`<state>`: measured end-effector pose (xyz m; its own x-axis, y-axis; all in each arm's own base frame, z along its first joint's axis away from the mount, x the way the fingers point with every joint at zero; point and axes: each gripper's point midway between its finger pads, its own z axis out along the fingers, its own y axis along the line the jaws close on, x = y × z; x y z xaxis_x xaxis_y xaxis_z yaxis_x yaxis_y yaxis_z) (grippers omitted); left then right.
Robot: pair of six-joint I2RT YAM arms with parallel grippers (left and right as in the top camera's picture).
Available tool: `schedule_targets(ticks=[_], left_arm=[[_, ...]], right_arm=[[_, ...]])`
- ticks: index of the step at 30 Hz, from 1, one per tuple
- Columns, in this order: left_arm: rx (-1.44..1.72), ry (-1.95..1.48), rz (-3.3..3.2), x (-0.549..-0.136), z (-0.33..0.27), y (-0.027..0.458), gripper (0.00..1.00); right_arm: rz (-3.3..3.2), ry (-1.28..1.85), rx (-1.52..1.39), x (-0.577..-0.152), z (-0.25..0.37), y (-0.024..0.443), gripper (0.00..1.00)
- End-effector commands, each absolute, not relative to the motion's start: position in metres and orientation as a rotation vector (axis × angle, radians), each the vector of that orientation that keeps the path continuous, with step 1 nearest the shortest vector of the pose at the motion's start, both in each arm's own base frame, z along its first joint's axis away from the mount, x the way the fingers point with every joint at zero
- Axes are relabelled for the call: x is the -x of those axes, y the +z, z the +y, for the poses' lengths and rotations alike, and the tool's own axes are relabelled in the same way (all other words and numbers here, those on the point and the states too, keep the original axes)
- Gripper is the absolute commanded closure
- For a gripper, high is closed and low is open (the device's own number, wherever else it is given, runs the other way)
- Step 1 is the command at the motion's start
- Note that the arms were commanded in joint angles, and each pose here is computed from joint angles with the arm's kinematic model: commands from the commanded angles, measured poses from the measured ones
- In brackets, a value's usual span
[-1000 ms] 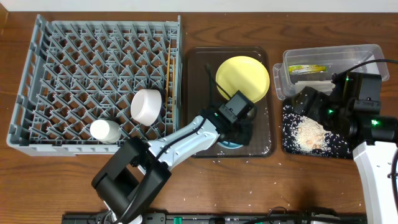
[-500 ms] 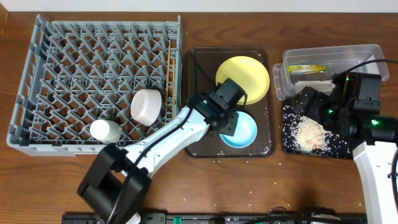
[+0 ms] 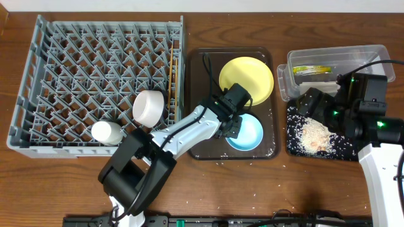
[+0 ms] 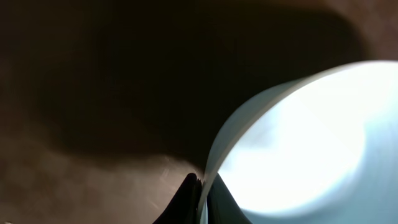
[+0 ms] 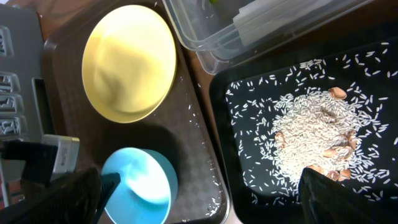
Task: Sort waste into correct bins and load items into the dishwasher
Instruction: 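Reach the left gripper to the light-blue bowl and grasp its rim, then lift the light-blue bowl with the left gripper and carry it over the rack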
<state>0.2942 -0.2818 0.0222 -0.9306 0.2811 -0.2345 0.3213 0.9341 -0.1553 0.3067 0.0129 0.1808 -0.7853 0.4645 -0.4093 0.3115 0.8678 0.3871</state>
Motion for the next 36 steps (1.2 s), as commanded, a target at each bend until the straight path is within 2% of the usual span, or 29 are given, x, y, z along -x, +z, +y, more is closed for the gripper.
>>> schedule_targets(ticks=[1,5,9,14,16,19,26,36], left_arm=[[-0.448,-0.420,2.825,-0.303,-0.286,0.063,0.93],[-0.368,-0.442,2.720,-0.324,-0.257,0.121,0.93],[-0.214,-0.225,2.588,-0.344,-0.188,0.175,0.93],[-0.029,0.344,2.411,-0.347,-0.070,0.229,0.93],[0.043,0.729,2.267,-0.342,-0.012,0.263,0.92],[0.068,1.009,2.167,-0.339,0.020,0.286,0.93],[0.137,1.515,2.073,-0.339,0.079,0.297,0.93],[0.163,1.685,2.186,-0.362,0.124,0.247,0.93]], right_arm=[[2.530,0.418,-0.588,-0.307,0.011,0.181,0.01],[2.530,0.418,-0.587,-0.307,0.011,0.181,0.01],[2.530,0.418,-0.587,-0.307,0.011,0.181,0.01],[2.530,0.418,-0.587,-0.307,0.011,0.181,0.01],[2.530,0.418,-0.588,-0.307,0.011,0.181,0.01],[2.530,0.418,-0.587,-0.307,0.011,0.181,0.01],[2.530,0.418,-0.587,-0.307,0.011,0.181,0.01],[2.530,0.418,-0.587,-0.307,0.011,0.181,0.01]])
